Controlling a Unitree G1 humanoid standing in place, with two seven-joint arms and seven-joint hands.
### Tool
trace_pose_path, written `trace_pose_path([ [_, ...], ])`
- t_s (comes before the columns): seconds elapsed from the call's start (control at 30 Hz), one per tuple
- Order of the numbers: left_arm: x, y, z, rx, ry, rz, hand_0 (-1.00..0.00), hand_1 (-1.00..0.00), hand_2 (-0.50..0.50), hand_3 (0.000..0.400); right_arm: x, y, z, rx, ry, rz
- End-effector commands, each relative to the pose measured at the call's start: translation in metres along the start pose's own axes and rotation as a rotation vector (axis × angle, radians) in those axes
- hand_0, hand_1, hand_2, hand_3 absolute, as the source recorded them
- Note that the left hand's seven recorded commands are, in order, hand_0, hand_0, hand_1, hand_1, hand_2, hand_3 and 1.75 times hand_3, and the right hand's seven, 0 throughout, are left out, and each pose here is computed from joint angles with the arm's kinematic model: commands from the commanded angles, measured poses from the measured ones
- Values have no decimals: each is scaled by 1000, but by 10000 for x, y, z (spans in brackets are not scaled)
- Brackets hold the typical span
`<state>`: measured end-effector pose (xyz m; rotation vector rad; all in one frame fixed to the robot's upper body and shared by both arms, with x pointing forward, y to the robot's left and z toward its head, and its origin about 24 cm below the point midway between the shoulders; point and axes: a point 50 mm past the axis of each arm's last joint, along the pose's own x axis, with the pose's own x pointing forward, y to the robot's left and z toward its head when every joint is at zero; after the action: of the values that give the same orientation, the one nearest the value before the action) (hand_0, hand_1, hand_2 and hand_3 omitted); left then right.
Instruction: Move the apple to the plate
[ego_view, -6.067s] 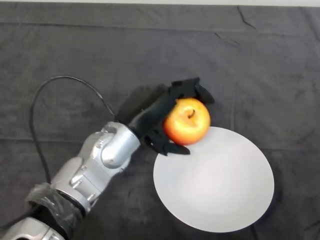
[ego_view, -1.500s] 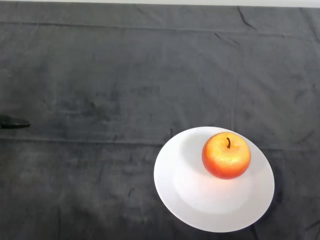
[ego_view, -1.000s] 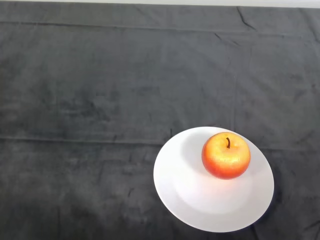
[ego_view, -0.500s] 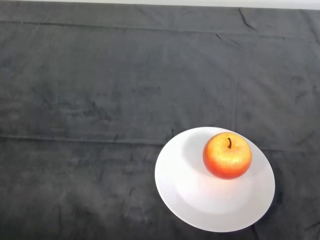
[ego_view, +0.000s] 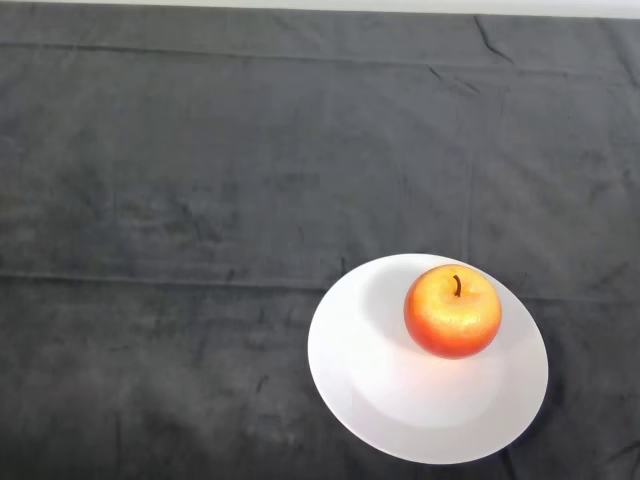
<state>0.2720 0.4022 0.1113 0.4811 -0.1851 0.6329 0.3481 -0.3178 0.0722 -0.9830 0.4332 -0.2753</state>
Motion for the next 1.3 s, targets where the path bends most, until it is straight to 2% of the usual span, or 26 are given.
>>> trace_pose_path([
  [0.03,8,249,-17,57,15,56,0,0,0,0,-23,51,-144,1,39,19],
  [1.3,6,289,19,68,-21,84,0,0,0,0,-23,51,-144,0,38,19],
])
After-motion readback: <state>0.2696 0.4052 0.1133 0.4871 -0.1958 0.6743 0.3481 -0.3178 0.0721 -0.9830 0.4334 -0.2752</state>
